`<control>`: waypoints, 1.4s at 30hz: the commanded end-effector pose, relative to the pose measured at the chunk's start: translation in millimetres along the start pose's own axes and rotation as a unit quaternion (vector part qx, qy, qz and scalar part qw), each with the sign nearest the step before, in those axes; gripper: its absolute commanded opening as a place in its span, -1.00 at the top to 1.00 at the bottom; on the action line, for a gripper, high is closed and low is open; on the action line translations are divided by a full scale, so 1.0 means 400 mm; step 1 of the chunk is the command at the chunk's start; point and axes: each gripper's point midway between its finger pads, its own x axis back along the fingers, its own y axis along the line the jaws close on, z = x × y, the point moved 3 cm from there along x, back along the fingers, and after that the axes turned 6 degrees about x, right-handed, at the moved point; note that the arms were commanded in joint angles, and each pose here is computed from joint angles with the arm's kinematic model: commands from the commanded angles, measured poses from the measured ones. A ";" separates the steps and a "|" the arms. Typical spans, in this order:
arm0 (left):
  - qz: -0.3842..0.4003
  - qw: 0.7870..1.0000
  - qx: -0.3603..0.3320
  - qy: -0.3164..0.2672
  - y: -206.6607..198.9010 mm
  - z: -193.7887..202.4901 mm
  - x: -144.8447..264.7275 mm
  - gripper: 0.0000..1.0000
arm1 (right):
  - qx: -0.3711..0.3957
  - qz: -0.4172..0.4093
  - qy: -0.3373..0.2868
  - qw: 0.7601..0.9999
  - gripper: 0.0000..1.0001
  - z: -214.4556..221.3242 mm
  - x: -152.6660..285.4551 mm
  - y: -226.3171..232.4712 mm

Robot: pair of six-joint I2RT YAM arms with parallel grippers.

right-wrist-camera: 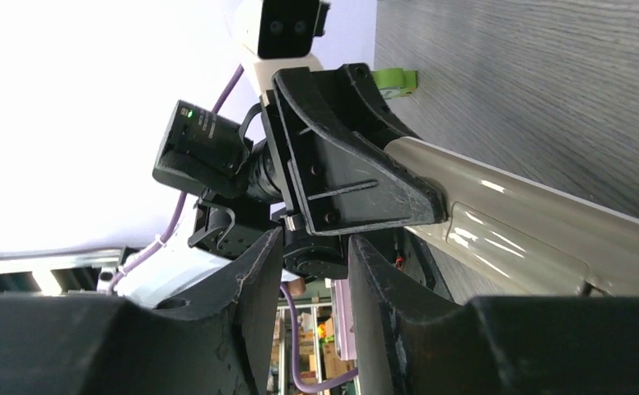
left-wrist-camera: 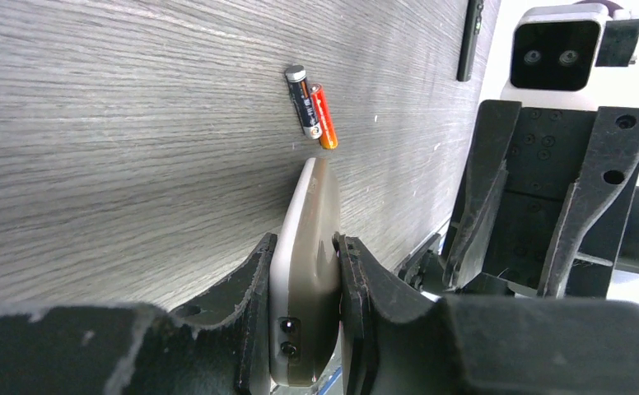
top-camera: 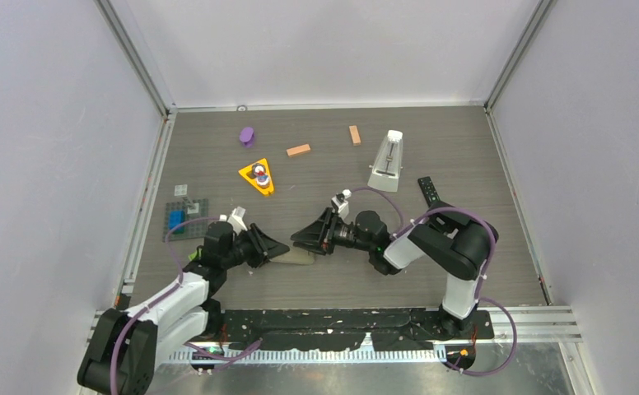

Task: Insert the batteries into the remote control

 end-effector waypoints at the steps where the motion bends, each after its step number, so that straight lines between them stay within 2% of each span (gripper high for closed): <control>1: -0.118 0.993 -0.008 -0.019 0.114 0.009 0.025 1.00 | 0.032 0.030 -0.021 0.999 0.17 -0.011 0.028 0.004; 6: -0.121 0.992 -0.015 -0.023 0.113 0.006 0.031 1.00 | 0.059 0.152 -0.017 0.987 0.00 -0.013 0.053 -0.076; 10: -0.122 0.992 -0.010 -0.013 0.115 0.011 0.024 1.00 | 0.081 0.184 -0.004 0.980 -0.09 -0.010 0.050 -0.090; 19: -0.124 0.992 -0.004 -0.008 0.120 0.016 0.022 1.00 | 0.096 0.202 -0.001 0.975 -0.11 -0.017 0.040 -0.110; 27: -0.124 0.992 -0.003 -0.005 0.122 0.019 0.023 1.00 | 0.105 0.184 -0.007 0.977 -0.12 -0.029 0.020 -0.100; 42: -0.110 0.994 -0.006 -0.005 0.114 0.018 0.018 1.00 | 0.096 0.194 0.004 0.976 -0.13 -0.024 0.007 -0.136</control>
